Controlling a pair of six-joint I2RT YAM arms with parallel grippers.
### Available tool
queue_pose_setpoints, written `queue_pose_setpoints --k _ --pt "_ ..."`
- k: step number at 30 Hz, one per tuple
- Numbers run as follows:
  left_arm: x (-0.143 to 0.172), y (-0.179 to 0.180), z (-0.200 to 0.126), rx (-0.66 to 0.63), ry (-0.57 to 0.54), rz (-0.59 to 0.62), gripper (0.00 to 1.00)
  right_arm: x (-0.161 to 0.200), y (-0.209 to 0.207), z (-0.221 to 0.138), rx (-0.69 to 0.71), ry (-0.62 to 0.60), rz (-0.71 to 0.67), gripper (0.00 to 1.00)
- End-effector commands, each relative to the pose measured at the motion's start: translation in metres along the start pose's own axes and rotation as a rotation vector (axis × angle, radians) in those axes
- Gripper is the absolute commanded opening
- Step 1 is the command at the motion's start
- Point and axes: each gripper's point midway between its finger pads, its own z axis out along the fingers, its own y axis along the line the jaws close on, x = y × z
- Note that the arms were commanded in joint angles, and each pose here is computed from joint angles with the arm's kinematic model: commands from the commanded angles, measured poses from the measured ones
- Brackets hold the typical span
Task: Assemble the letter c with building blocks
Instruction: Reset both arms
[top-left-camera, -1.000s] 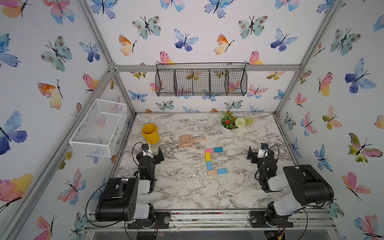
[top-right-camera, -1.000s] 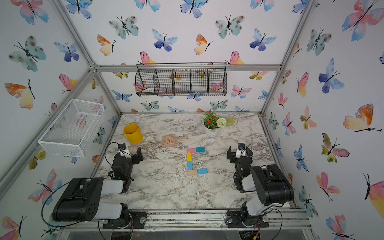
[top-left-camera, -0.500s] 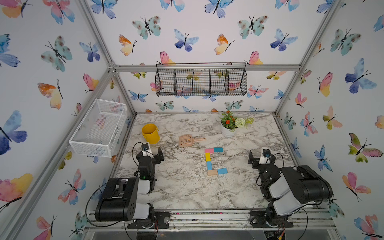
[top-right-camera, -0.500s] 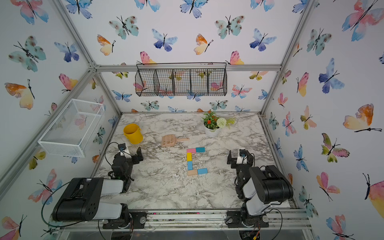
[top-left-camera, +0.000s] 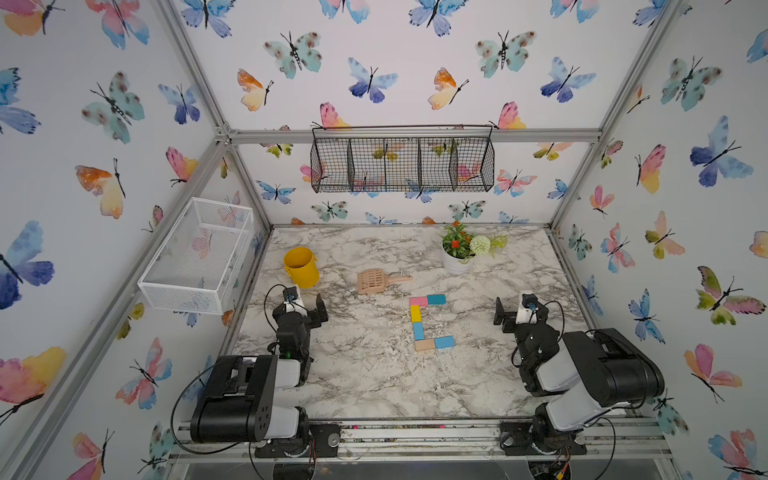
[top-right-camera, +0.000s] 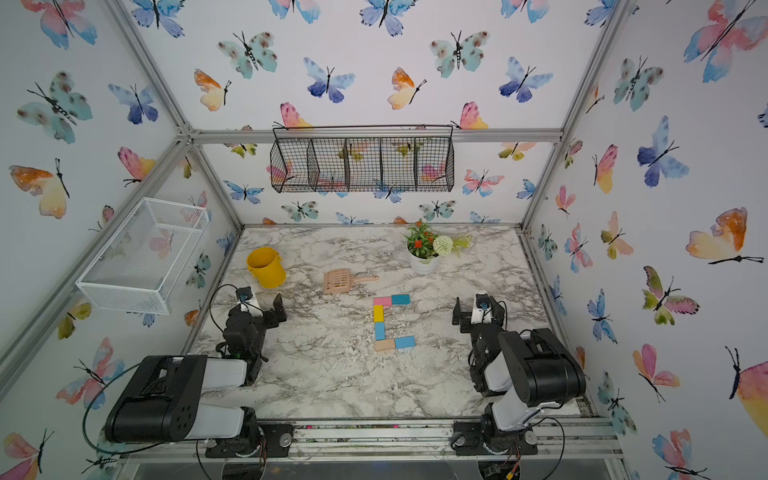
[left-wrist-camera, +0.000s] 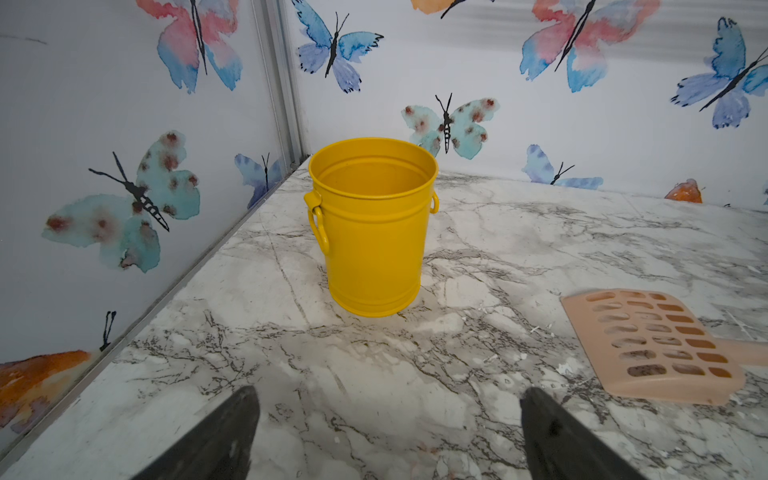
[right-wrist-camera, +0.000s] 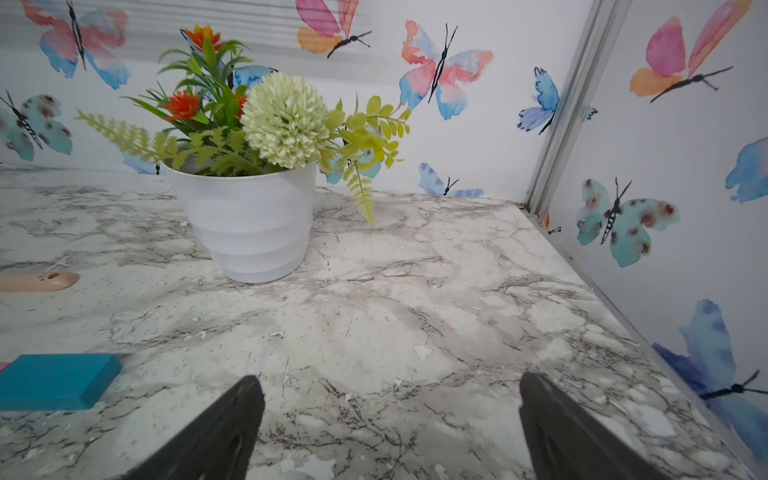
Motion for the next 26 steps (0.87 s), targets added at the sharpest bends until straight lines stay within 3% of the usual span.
queue_pose_setpoints --k 1,3,17,26 --pt "-0.008 -0.003 0.002 0.011 -0.024 0.004 0.98 0.003 -0.005 0.01 0.028 0.028 -0.002 1.0" --pt "-0.007 -0.003 0.002 0.011 -0.023 0.004 0.98 -0.004 -0.006 0.002 0.029 -0.024 0.002 1.0" --pt "-0.008 -0.005 0.004 0.02 -0.018 0.017 0.98 0.008 -0.006 0.02 0.045 0.079 0.001 1.0" --pt "-0.007 -0.006 0.004 0.023 -0.013 0.018 0.98 0.008 -0.007 0.02 0.047 0.078 0.002 1.0"
